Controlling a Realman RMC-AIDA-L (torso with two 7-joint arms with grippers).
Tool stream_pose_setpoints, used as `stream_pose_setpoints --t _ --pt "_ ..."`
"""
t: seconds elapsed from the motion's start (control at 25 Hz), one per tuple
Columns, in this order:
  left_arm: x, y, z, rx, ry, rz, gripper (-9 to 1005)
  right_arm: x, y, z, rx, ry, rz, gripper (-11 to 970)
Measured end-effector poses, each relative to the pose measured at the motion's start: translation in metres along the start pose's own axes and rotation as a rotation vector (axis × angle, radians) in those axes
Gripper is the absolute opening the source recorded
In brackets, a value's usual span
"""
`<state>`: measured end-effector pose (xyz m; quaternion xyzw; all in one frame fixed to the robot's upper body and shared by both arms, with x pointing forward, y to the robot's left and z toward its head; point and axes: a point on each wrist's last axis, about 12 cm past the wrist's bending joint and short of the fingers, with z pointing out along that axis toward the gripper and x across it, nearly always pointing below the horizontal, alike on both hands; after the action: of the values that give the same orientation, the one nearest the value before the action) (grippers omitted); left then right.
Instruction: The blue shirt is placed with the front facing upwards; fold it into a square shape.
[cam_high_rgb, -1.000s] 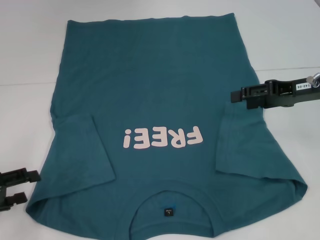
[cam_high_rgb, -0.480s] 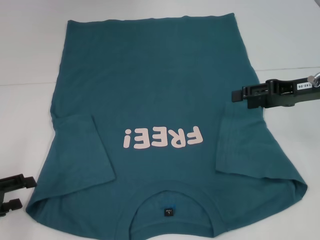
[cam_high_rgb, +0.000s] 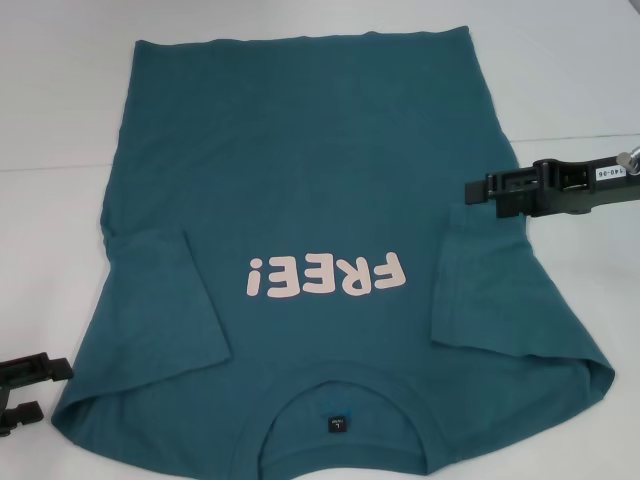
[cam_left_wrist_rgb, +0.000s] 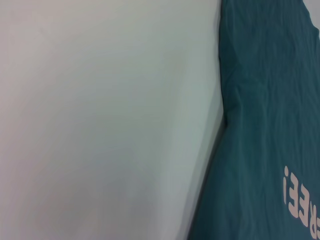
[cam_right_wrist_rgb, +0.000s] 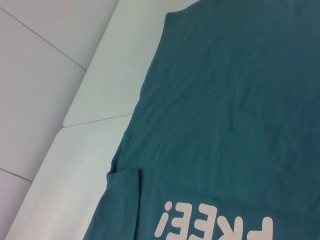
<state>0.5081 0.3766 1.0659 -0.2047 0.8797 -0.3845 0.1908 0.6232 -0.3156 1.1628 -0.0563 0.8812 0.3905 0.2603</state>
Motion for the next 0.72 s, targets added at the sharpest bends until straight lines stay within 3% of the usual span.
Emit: stream_pose_setpoints --t 0.72 --pt "0.003 -0.009 0.018 -0.009 0.083 0.024 747 0.001 -0.001 -0.001 -0.003 -0.005 0.005 804"
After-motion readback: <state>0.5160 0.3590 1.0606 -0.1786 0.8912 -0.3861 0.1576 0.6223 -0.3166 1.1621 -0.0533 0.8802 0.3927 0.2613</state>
